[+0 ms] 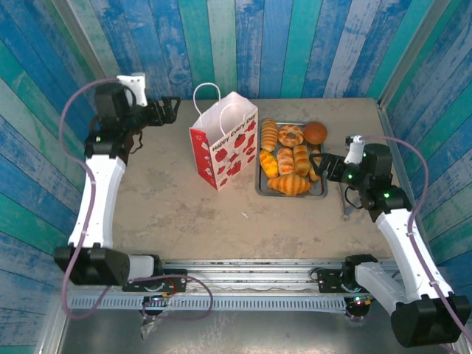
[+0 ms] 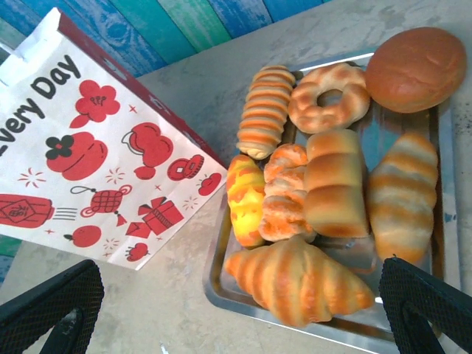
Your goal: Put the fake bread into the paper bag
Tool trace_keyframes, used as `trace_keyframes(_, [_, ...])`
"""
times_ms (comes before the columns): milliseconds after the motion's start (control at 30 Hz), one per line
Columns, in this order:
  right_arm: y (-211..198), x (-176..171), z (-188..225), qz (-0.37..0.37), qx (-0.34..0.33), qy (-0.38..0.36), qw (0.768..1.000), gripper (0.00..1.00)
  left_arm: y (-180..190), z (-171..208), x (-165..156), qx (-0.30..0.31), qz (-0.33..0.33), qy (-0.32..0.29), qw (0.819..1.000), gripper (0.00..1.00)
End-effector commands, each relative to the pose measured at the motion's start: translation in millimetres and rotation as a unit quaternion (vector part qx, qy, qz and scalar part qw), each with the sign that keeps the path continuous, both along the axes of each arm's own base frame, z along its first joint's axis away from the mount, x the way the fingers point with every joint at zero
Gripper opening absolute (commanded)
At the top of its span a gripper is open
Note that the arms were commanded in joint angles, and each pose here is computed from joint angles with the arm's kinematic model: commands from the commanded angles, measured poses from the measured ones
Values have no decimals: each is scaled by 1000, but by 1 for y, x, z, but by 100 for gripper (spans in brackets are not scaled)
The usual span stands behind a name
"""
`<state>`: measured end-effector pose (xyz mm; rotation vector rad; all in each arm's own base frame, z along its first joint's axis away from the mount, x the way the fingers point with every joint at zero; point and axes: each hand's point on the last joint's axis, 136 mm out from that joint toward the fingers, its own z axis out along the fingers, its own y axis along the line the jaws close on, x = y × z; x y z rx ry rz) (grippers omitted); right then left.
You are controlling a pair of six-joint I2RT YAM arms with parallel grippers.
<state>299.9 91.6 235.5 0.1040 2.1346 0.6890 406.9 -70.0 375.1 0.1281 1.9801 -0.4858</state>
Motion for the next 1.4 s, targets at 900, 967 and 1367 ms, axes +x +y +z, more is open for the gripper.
trace_keyframes(900, [-12,-8,0,-36,-13,1,999,100,-78,-111,51,73,-126,188,971,64])
trace_keyframes(967, [-12,-9,-2,-37,-14,2,999,100,-77,-112,54,72,-121,188,972,54])
trace_keyframes(1367, [-18,-9,2,-56,-17,-4,998,100,-60,-75,27,33,-43,136,989,0])
